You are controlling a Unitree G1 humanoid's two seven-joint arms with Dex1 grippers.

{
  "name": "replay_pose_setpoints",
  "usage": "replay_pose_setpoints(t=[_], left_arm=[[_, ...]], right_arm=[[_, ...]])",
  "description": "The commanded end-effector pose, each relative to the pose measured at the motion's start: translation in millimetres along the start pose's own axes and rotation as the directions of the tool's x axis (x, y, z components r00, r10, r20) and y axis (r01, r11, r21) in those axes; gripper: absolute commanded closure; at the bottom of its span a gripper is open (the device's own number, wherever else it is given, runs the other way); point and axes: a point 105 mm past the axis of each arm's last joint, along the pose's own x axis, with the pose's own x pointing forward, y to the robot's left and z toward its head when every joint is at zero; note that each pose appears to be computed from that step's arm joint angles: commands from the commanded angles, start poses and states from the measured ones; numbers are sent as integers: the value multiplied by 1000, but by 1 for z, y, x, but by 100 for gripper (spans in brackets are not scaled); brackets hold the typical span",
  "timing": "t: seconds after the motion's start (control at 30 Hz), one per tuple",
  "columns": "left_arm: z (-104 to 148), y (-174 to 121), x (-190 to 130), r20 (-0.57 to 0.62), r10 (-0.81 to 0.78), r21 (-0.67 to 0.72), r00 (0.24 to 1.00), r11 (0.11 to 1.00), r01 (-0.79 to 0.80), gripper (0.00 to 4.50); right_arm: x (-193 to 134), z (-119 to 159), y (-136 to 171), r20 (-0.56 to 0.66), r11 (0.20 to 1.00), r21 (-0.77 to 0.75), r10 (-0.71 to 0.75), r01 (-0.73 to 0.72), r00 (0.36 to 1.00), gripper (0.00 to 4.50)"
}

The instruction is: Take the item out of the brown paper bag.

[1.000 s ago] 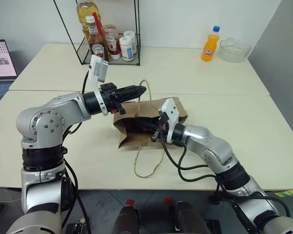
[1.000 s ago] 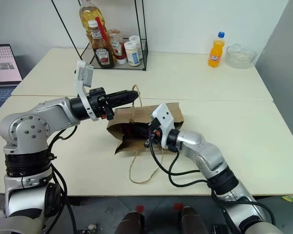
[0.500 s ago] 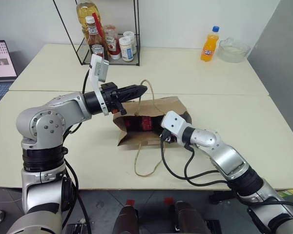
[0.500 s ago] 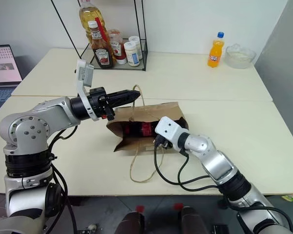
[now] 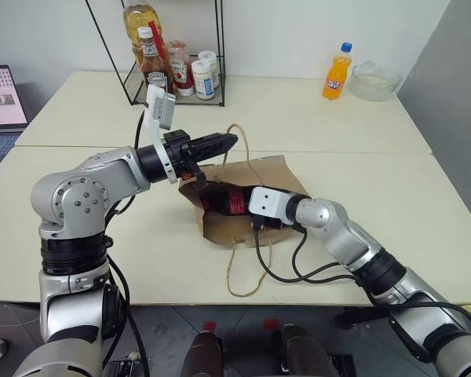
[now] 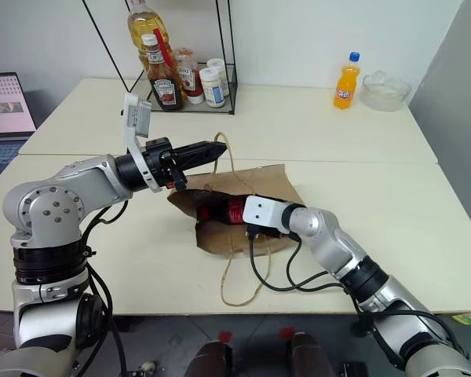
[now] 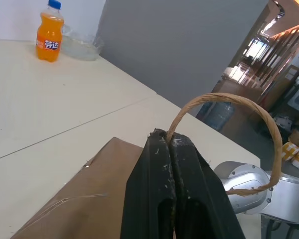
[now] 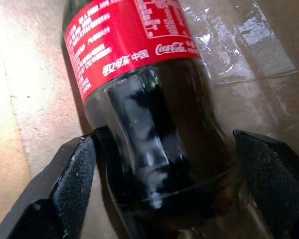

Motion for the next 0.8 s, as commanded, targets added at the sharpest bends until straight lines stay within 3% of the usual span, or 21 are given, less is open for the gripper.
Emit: replay_pose_setpoints(t=[0.03,0.1,0.27,0.63,0.8], left_arm=[[13,-8,-1,41,-20,54,999,998,18,450],[12,-8,-2,43,-19,54,999,998,16,450],[11,-8,-3,45,-12,54,999,999,9,450],[4,16,-2,46,143,81,989,986,-146,450],[4,20,0,51,164,95,985,981,-169,450]], right_arm=[[5,-14,3,-63,999,3,40,-40,997,6],[6,-16,1,-68,999,1,43,-43,997,6],[1,-17,-6,-54,999,-15,42,-43,998,118],[-34,19,-13,126,996,-87,22,-11,992,120],[-53,33,-21,213,999,29,-26,20,977,120]])
